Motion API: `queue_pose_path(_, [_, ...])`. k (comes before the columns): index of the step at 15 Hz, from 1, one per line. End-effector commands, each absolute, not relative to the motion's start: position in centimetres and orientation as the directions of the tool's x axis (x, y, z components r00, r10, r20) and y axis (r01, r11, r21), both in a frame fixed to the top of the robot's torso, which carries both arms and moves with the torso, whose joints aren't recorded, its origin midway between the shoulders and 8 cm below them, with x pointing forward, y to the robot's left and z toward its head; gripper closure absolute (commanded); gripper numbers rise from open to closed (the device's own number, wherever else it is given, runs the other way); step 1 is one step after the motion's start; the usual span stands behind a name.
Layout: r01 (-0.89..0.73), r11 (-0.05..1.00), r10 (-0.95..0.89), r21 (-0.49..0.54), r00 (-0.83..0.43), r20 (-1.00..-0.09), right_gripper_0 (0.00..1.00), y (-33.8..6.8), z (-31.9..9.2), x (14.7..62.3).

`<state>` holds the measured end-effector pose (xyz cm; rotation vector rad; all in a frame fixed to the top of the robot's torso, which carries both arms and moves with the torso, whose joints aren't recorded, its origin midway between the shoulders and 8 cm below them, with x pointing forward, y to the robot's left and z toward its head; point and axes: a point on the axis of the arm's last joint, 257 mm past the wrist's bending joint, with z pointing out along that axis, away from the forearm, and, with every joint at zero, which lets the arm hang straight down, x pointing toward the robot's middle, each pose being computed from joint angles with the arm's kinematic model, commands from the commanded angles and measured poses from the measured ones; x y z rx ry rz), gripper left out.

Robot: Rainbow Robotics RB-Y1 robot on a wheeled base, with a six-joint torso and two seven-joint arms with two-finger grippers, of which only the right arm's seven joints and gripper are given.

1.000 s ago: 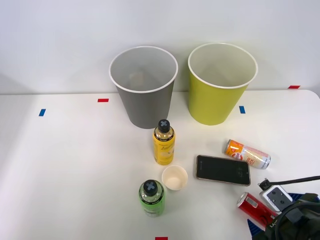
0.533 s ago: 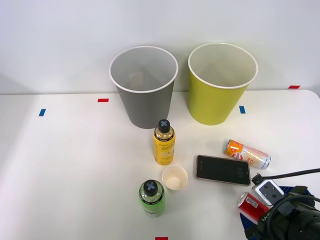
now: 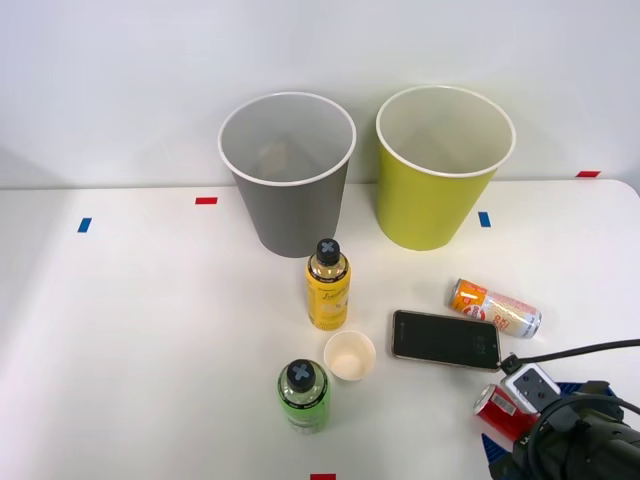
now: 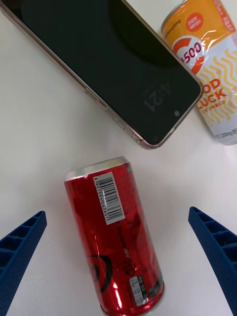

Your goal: Put cans in the gray bin, plastic bottles in the light green bin

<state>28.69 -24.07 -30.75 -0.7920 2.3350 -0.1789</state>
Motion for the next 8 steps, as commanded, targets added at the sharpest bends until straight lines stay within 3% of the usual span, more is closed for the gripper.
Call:
queue_pose_path(1, [-0.489, 0.814, -0.575, -0.312, -0.613, -0.541, 0.0, -23.85, -31.82, 29.24])
queue_pose_path(8, [-0.484, 0.821, -0.565, -0.301, -0.617, -0.548, 0.0, -23.35, -32.22, 29.7])
